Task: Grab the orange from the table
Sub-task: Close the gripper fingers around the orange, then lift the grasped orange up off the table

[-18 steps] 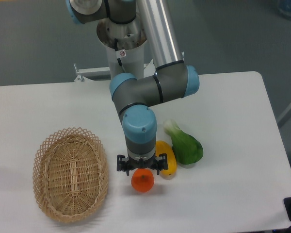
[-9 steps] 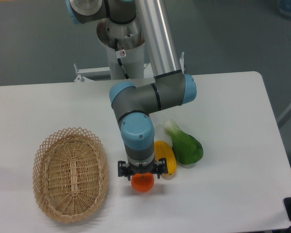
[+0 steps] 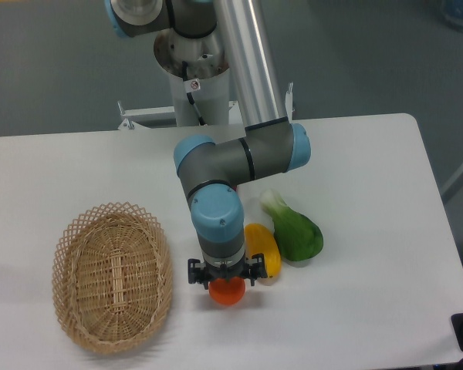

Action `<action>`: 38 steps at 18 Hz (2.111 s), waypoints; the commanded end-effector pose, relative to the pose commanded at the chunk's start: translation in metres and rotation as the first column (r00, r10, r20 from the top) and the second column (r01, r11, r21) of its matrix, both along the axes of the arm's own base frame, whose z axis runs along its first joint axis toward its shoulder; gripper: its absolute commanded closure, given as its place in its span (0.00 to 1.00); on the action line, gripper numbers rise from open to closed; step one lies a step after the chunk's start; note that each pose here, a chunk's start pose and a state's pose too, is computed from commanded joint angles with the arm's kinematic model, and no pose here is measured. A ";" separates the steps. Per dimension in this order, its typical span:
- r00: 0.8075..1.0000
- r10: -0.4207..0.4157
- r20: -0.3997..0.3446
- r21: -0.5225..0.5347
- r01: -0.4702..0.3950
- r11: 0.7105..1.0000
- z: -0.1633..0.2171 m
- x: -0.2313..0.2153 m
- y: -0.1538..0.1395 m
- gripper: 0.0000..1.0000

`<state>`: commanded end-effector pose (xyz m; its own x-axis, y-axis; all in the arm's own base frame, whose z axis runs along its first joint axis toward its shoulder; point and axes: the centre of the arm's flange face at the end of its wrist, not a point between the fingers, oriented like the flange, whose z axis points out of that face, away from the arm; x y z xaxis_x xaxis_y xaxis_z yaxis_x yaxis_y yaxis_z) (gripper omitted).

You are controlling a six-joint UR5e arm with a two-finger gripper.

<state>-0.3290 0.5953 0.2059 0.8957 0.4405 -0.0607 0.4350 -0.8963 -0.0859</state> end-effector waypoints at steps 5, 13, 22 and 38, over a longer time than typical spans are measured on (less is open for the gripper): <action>1.000 0.000 0.001 -0.001 0.000 1.000 -0.003 0.000 0.000 0.00; 1.000 -0.001 -0.007 0.000 0.001 1.000 -0.008 -0.002 0.002 0.00; 1.000 0.005 -0.028 -0.017 -0.005 1.000 -0.009 0.001 0.002 0.21; 0.988 -0.065 -0.143 0.027 0.069 0.997 0.065 -0.009 0.011 0.28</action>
